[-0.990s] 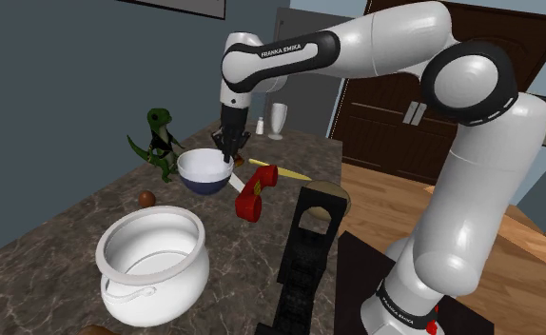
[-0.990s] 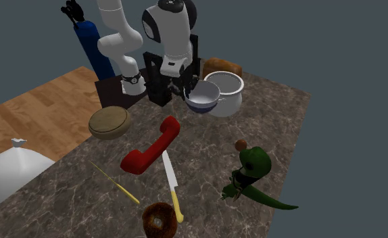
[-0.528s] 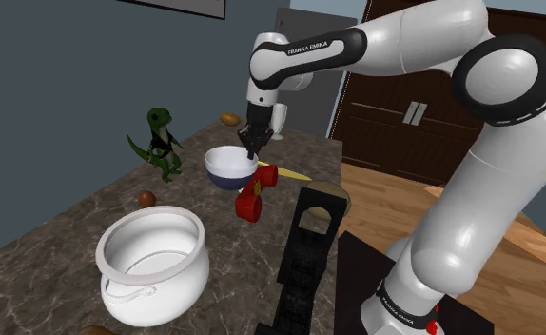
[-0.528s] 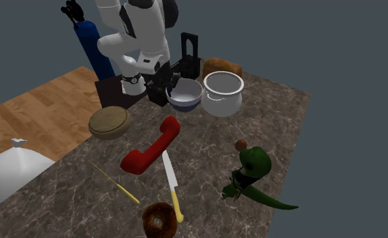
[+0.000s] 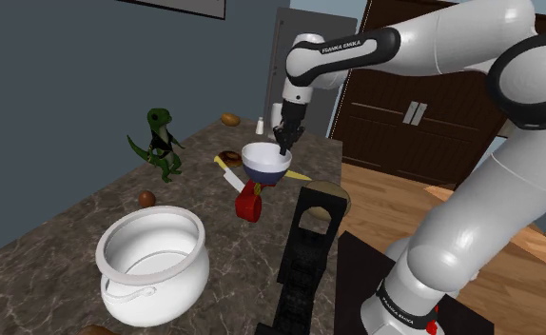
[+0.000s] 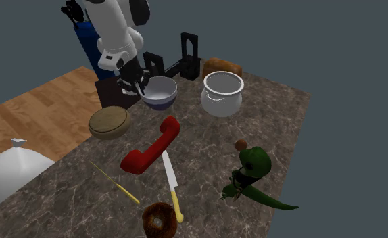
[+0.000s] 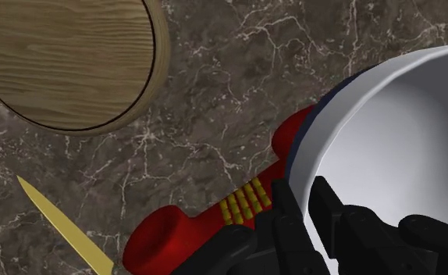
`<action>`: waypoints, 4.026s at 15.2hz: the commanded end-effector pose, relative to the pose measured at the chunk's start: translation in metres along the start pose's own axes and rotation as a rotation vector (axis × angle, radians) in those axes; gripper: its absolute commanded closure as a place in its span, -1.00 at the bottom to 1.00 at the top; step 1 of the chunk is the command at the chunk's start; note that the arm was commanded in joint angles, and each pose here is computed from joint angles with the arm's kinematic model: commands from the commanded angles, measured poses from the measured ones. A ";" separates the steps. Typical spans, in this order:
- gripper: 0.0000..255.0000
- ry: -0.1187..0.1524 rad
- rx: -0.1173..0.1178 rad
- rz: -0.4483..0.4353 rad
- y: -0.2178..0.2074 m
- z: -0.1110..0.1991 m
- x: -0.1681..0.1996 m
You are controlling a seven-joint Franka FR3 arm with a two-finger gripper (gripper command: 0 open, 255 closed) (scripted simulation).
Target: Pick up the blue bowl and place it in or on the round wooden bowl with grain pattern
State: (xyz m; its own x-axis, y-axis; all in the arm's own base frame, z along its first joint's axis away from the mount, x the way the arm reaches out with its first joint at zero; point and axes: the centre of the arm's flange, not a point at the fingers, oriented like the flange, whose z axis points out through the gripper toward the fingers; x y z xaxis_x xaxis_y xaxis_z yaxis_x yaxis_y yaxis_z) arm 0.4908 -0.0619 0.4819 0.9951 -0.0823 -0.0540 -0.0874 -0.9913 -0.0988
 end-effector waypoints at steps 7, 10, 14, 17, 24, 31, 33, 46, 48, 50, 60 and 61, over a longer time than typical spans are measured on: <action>1.00 0.000 0.000 -0.002 0.092 -0.019 -0.042; 1.00 0.000 0.000 -0.002 0.127 -0.026 -0.059; 1.00 0.000 0.000 -0.002 0.174 -0.034 -0.081; 1.00 0.000 0.000 -0.002 0.210 -0.041 -0.098; 1.00 0.000 0.000 -0.002 0.252 -0.028 -0.115; 1.00 0.000 0.000 -0.002 0.256 0.009 -0.113; 1.00 0.000 0.000 -0.002 0.257 0.020 -0.113; 1.00 0.000 0.000 -0.002 0.262 0.068 -0.110; 1.00 0.000 0.000 -0.002 0.262 0.068 -0.110; 1.00 0.000 0.000 -0.002 0.262 0.068 -0.110; -1.00 0.000 0.000 -0.002 0.262 0.018 -0.110; -1.00 0.000 0.000 -0.002 0.262 0.018 -0.110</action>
State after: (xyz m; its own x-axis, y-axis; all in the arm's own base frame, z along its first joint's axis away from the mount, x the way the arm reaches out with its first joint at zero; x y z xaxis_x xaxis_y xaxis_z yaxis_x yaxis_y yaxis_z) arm 0.3591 -0.3096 0.4379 0.9954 -0.0802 -0.0527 -0.0851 -0.9915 -0.0987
